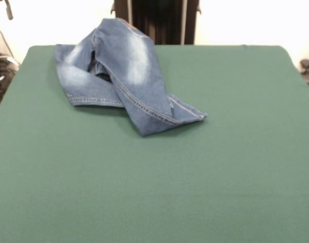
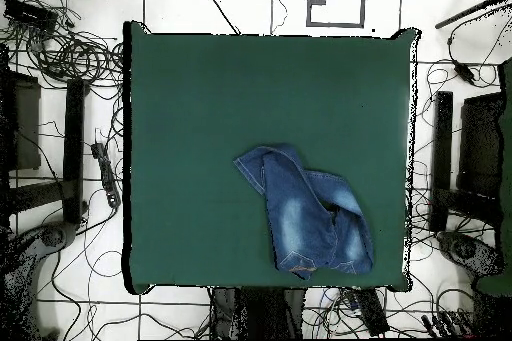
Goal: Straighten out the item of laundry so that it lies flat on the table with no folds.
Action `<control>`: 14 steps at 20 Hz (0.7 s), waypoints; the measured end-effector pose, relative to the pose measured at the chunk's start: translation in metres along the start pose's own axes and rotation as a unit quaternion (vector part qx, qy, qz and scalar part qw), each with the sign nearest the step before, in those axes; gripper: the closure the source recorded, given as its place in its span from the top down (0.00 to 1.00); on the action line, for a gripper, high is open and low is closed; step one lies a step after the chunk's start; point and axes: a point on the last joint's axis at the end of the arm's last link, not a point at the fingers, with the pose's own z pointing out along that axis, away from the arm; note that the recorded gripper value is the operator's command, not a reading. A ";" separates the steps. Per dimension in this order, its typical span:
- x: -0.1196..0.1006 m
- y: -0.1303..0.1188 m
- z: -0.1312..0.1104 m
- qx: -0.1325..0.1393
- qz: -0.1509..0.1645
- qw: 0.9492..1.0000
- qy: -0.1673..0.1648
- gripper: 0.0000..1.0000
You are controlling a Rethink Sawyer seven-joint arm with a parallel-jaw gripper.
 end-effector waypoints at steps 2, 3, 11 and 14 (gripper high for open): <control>0.000 0.000 -0.002 0.004 -0.007 1.000 0.009 1.00; 0.000 0.001 -0.005 0.008 -0.015 1.000 0.019 1.00; -0.021 0.003 -0.044 0.057 -0.093 0.990 0.085 1.00; -0.031 0.004 -0.050 0.072 -0.113 0.986 0.095 1.00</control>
